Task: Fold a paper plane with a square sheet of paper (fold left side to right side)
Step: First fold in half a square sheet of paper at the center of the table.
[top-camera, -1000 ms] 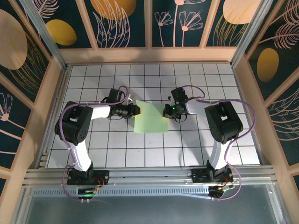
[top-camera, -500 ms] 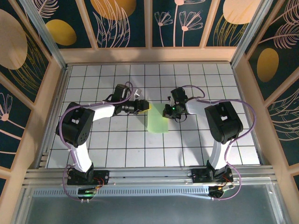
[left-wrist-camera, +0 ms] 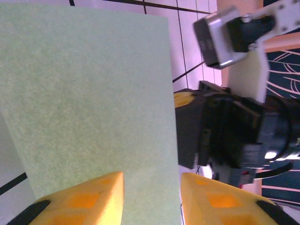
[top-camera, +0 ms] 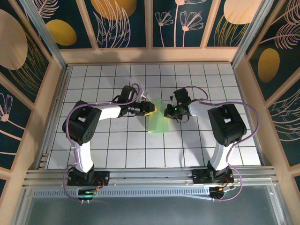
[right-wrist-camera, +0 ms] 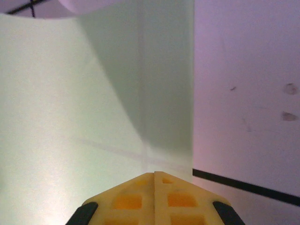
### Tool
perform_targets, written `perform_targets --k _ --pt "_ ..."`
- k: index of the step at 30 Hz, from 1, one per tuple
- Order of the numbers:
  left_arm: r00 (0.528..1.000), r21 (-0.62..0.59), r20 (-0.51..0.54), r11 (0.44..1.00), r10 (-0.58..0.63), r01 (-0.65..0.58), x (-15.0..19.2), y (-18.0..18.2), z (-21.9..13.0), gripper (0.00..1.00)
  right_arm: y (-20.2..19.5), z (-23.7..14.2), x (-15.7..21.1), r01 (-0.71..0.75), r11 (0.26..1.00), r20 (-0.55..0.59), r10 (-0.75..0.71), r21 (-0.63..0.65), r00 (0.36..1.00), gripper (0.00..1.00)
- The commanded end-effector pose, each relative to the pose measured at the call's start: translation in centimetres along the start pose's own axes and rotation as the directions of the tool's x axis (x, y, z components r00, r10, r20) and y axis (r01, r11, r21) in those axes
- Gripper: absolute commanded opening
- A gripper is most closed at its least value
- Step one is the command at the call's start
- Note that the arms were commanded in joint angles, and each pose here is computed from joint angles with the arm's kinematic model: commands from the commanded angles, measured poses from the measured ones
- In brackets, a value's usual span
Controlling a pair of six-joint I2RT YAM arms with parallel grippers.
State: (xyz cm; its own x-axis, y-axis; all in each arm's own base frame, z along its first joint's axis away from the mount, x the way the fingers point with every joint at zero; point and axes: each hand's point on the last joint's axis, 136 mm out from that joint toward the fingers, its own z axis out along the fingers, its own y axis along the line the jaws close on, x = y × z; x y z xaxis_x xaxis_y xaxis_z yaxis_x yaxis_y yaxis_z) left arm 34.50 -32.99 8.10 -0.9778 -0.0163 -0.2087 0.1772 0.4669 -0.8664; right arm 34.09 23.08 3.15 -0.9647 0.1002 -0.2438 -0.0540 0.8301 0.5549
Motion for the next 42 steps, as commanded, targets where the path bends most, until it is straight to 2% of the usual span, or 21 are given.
perform_targets --k 1,4,10,14,17,22,27,32,34,38,42 --pt "1.000 0.000 0.014 1.000 0.010 -0.010 -0.7 -0.1 0.5 0.31 1.3 -2.7 -2.4 0.009 0.999 0.106 -0.004 -0.047 0.994 0.09" --pt "1.000 -0.011 0.019 1.000 0.006 -0.005 -0.8 0.2 0.5 0.22 1.2 -4.3 -3.0 0.012 0.998 0.148 -0.003 -0.060 0.989 0.16" --pt "1.000 -0.024 0.021 1.000 -0.001 0.002 -0.8 0.5 0.7 0.04 3.6 -6.3 -2.5 0.056 0.971 0.163 -0.019 -0.230 0.987 0.37" --pt "1.000 -0.029 0.023 1.000 -0.004 0.004 -0.8 0.7 0.7 0.00 5.1 -5.8 -1.3 0.060 0.948 0.119 -0.024 -0.313 0.993 0.48" --pt "1.000 -0.035 0.023 0.999 -0.008 0.009 -0.7 0.9 0.8 0.00 6.1 -5.1 -0.6 0.072 0.939 0.098 -0.041 -0.336 0.994 0.53" --pt "1.000 -0.036 0.020 0.999 -0.011 0.012 -0.6 1.0 0.8 0.00 6.9 -3.7 -0.1 0.067 0.934 0.067 -0.046 -0.350 0.997 0.53" --pt "1.000 -0.034 0.023 0.999 -0.008 0.009 -0.7 0.8 0.7 0.00 7.3 -2.5 0.1 0.060 0.939 0.040 -0.049 -0.339 0.998 0.47" --pt "1.000 -0.035 0.024 0.999 -0.010 0.010 -0.7 0.8 0.7 0.00 7.1 -2.0 0.3 0.046 0.942 0.026 -0.040 -0.333 0.999 0.33" --pt "1.000 -0.035 0.027 0.999 -0.005 0.006 -0.7 0.7 0.7 0.00 6.9 -2.0 0.4 0.043 0.945 0.025 -0.037 -0.324 0.999 0.26" --pt "0.999 -0.038 0.054 0.999 0.008 -0.006 -1.2 0.1 0.2 0.04 6.1 -1.7 0.6 0.035 0.957 0.020 -0.030 -0.289 0.999 0.02" --pt "0.995 -0.051 0.097 0.998 0.039 -0.034 -1.9 -0.9 -0.8 0.13 5.0 -1.4 0.8 0.017 0.971 0.019 -0.013 -0.238 1.000 0.00"
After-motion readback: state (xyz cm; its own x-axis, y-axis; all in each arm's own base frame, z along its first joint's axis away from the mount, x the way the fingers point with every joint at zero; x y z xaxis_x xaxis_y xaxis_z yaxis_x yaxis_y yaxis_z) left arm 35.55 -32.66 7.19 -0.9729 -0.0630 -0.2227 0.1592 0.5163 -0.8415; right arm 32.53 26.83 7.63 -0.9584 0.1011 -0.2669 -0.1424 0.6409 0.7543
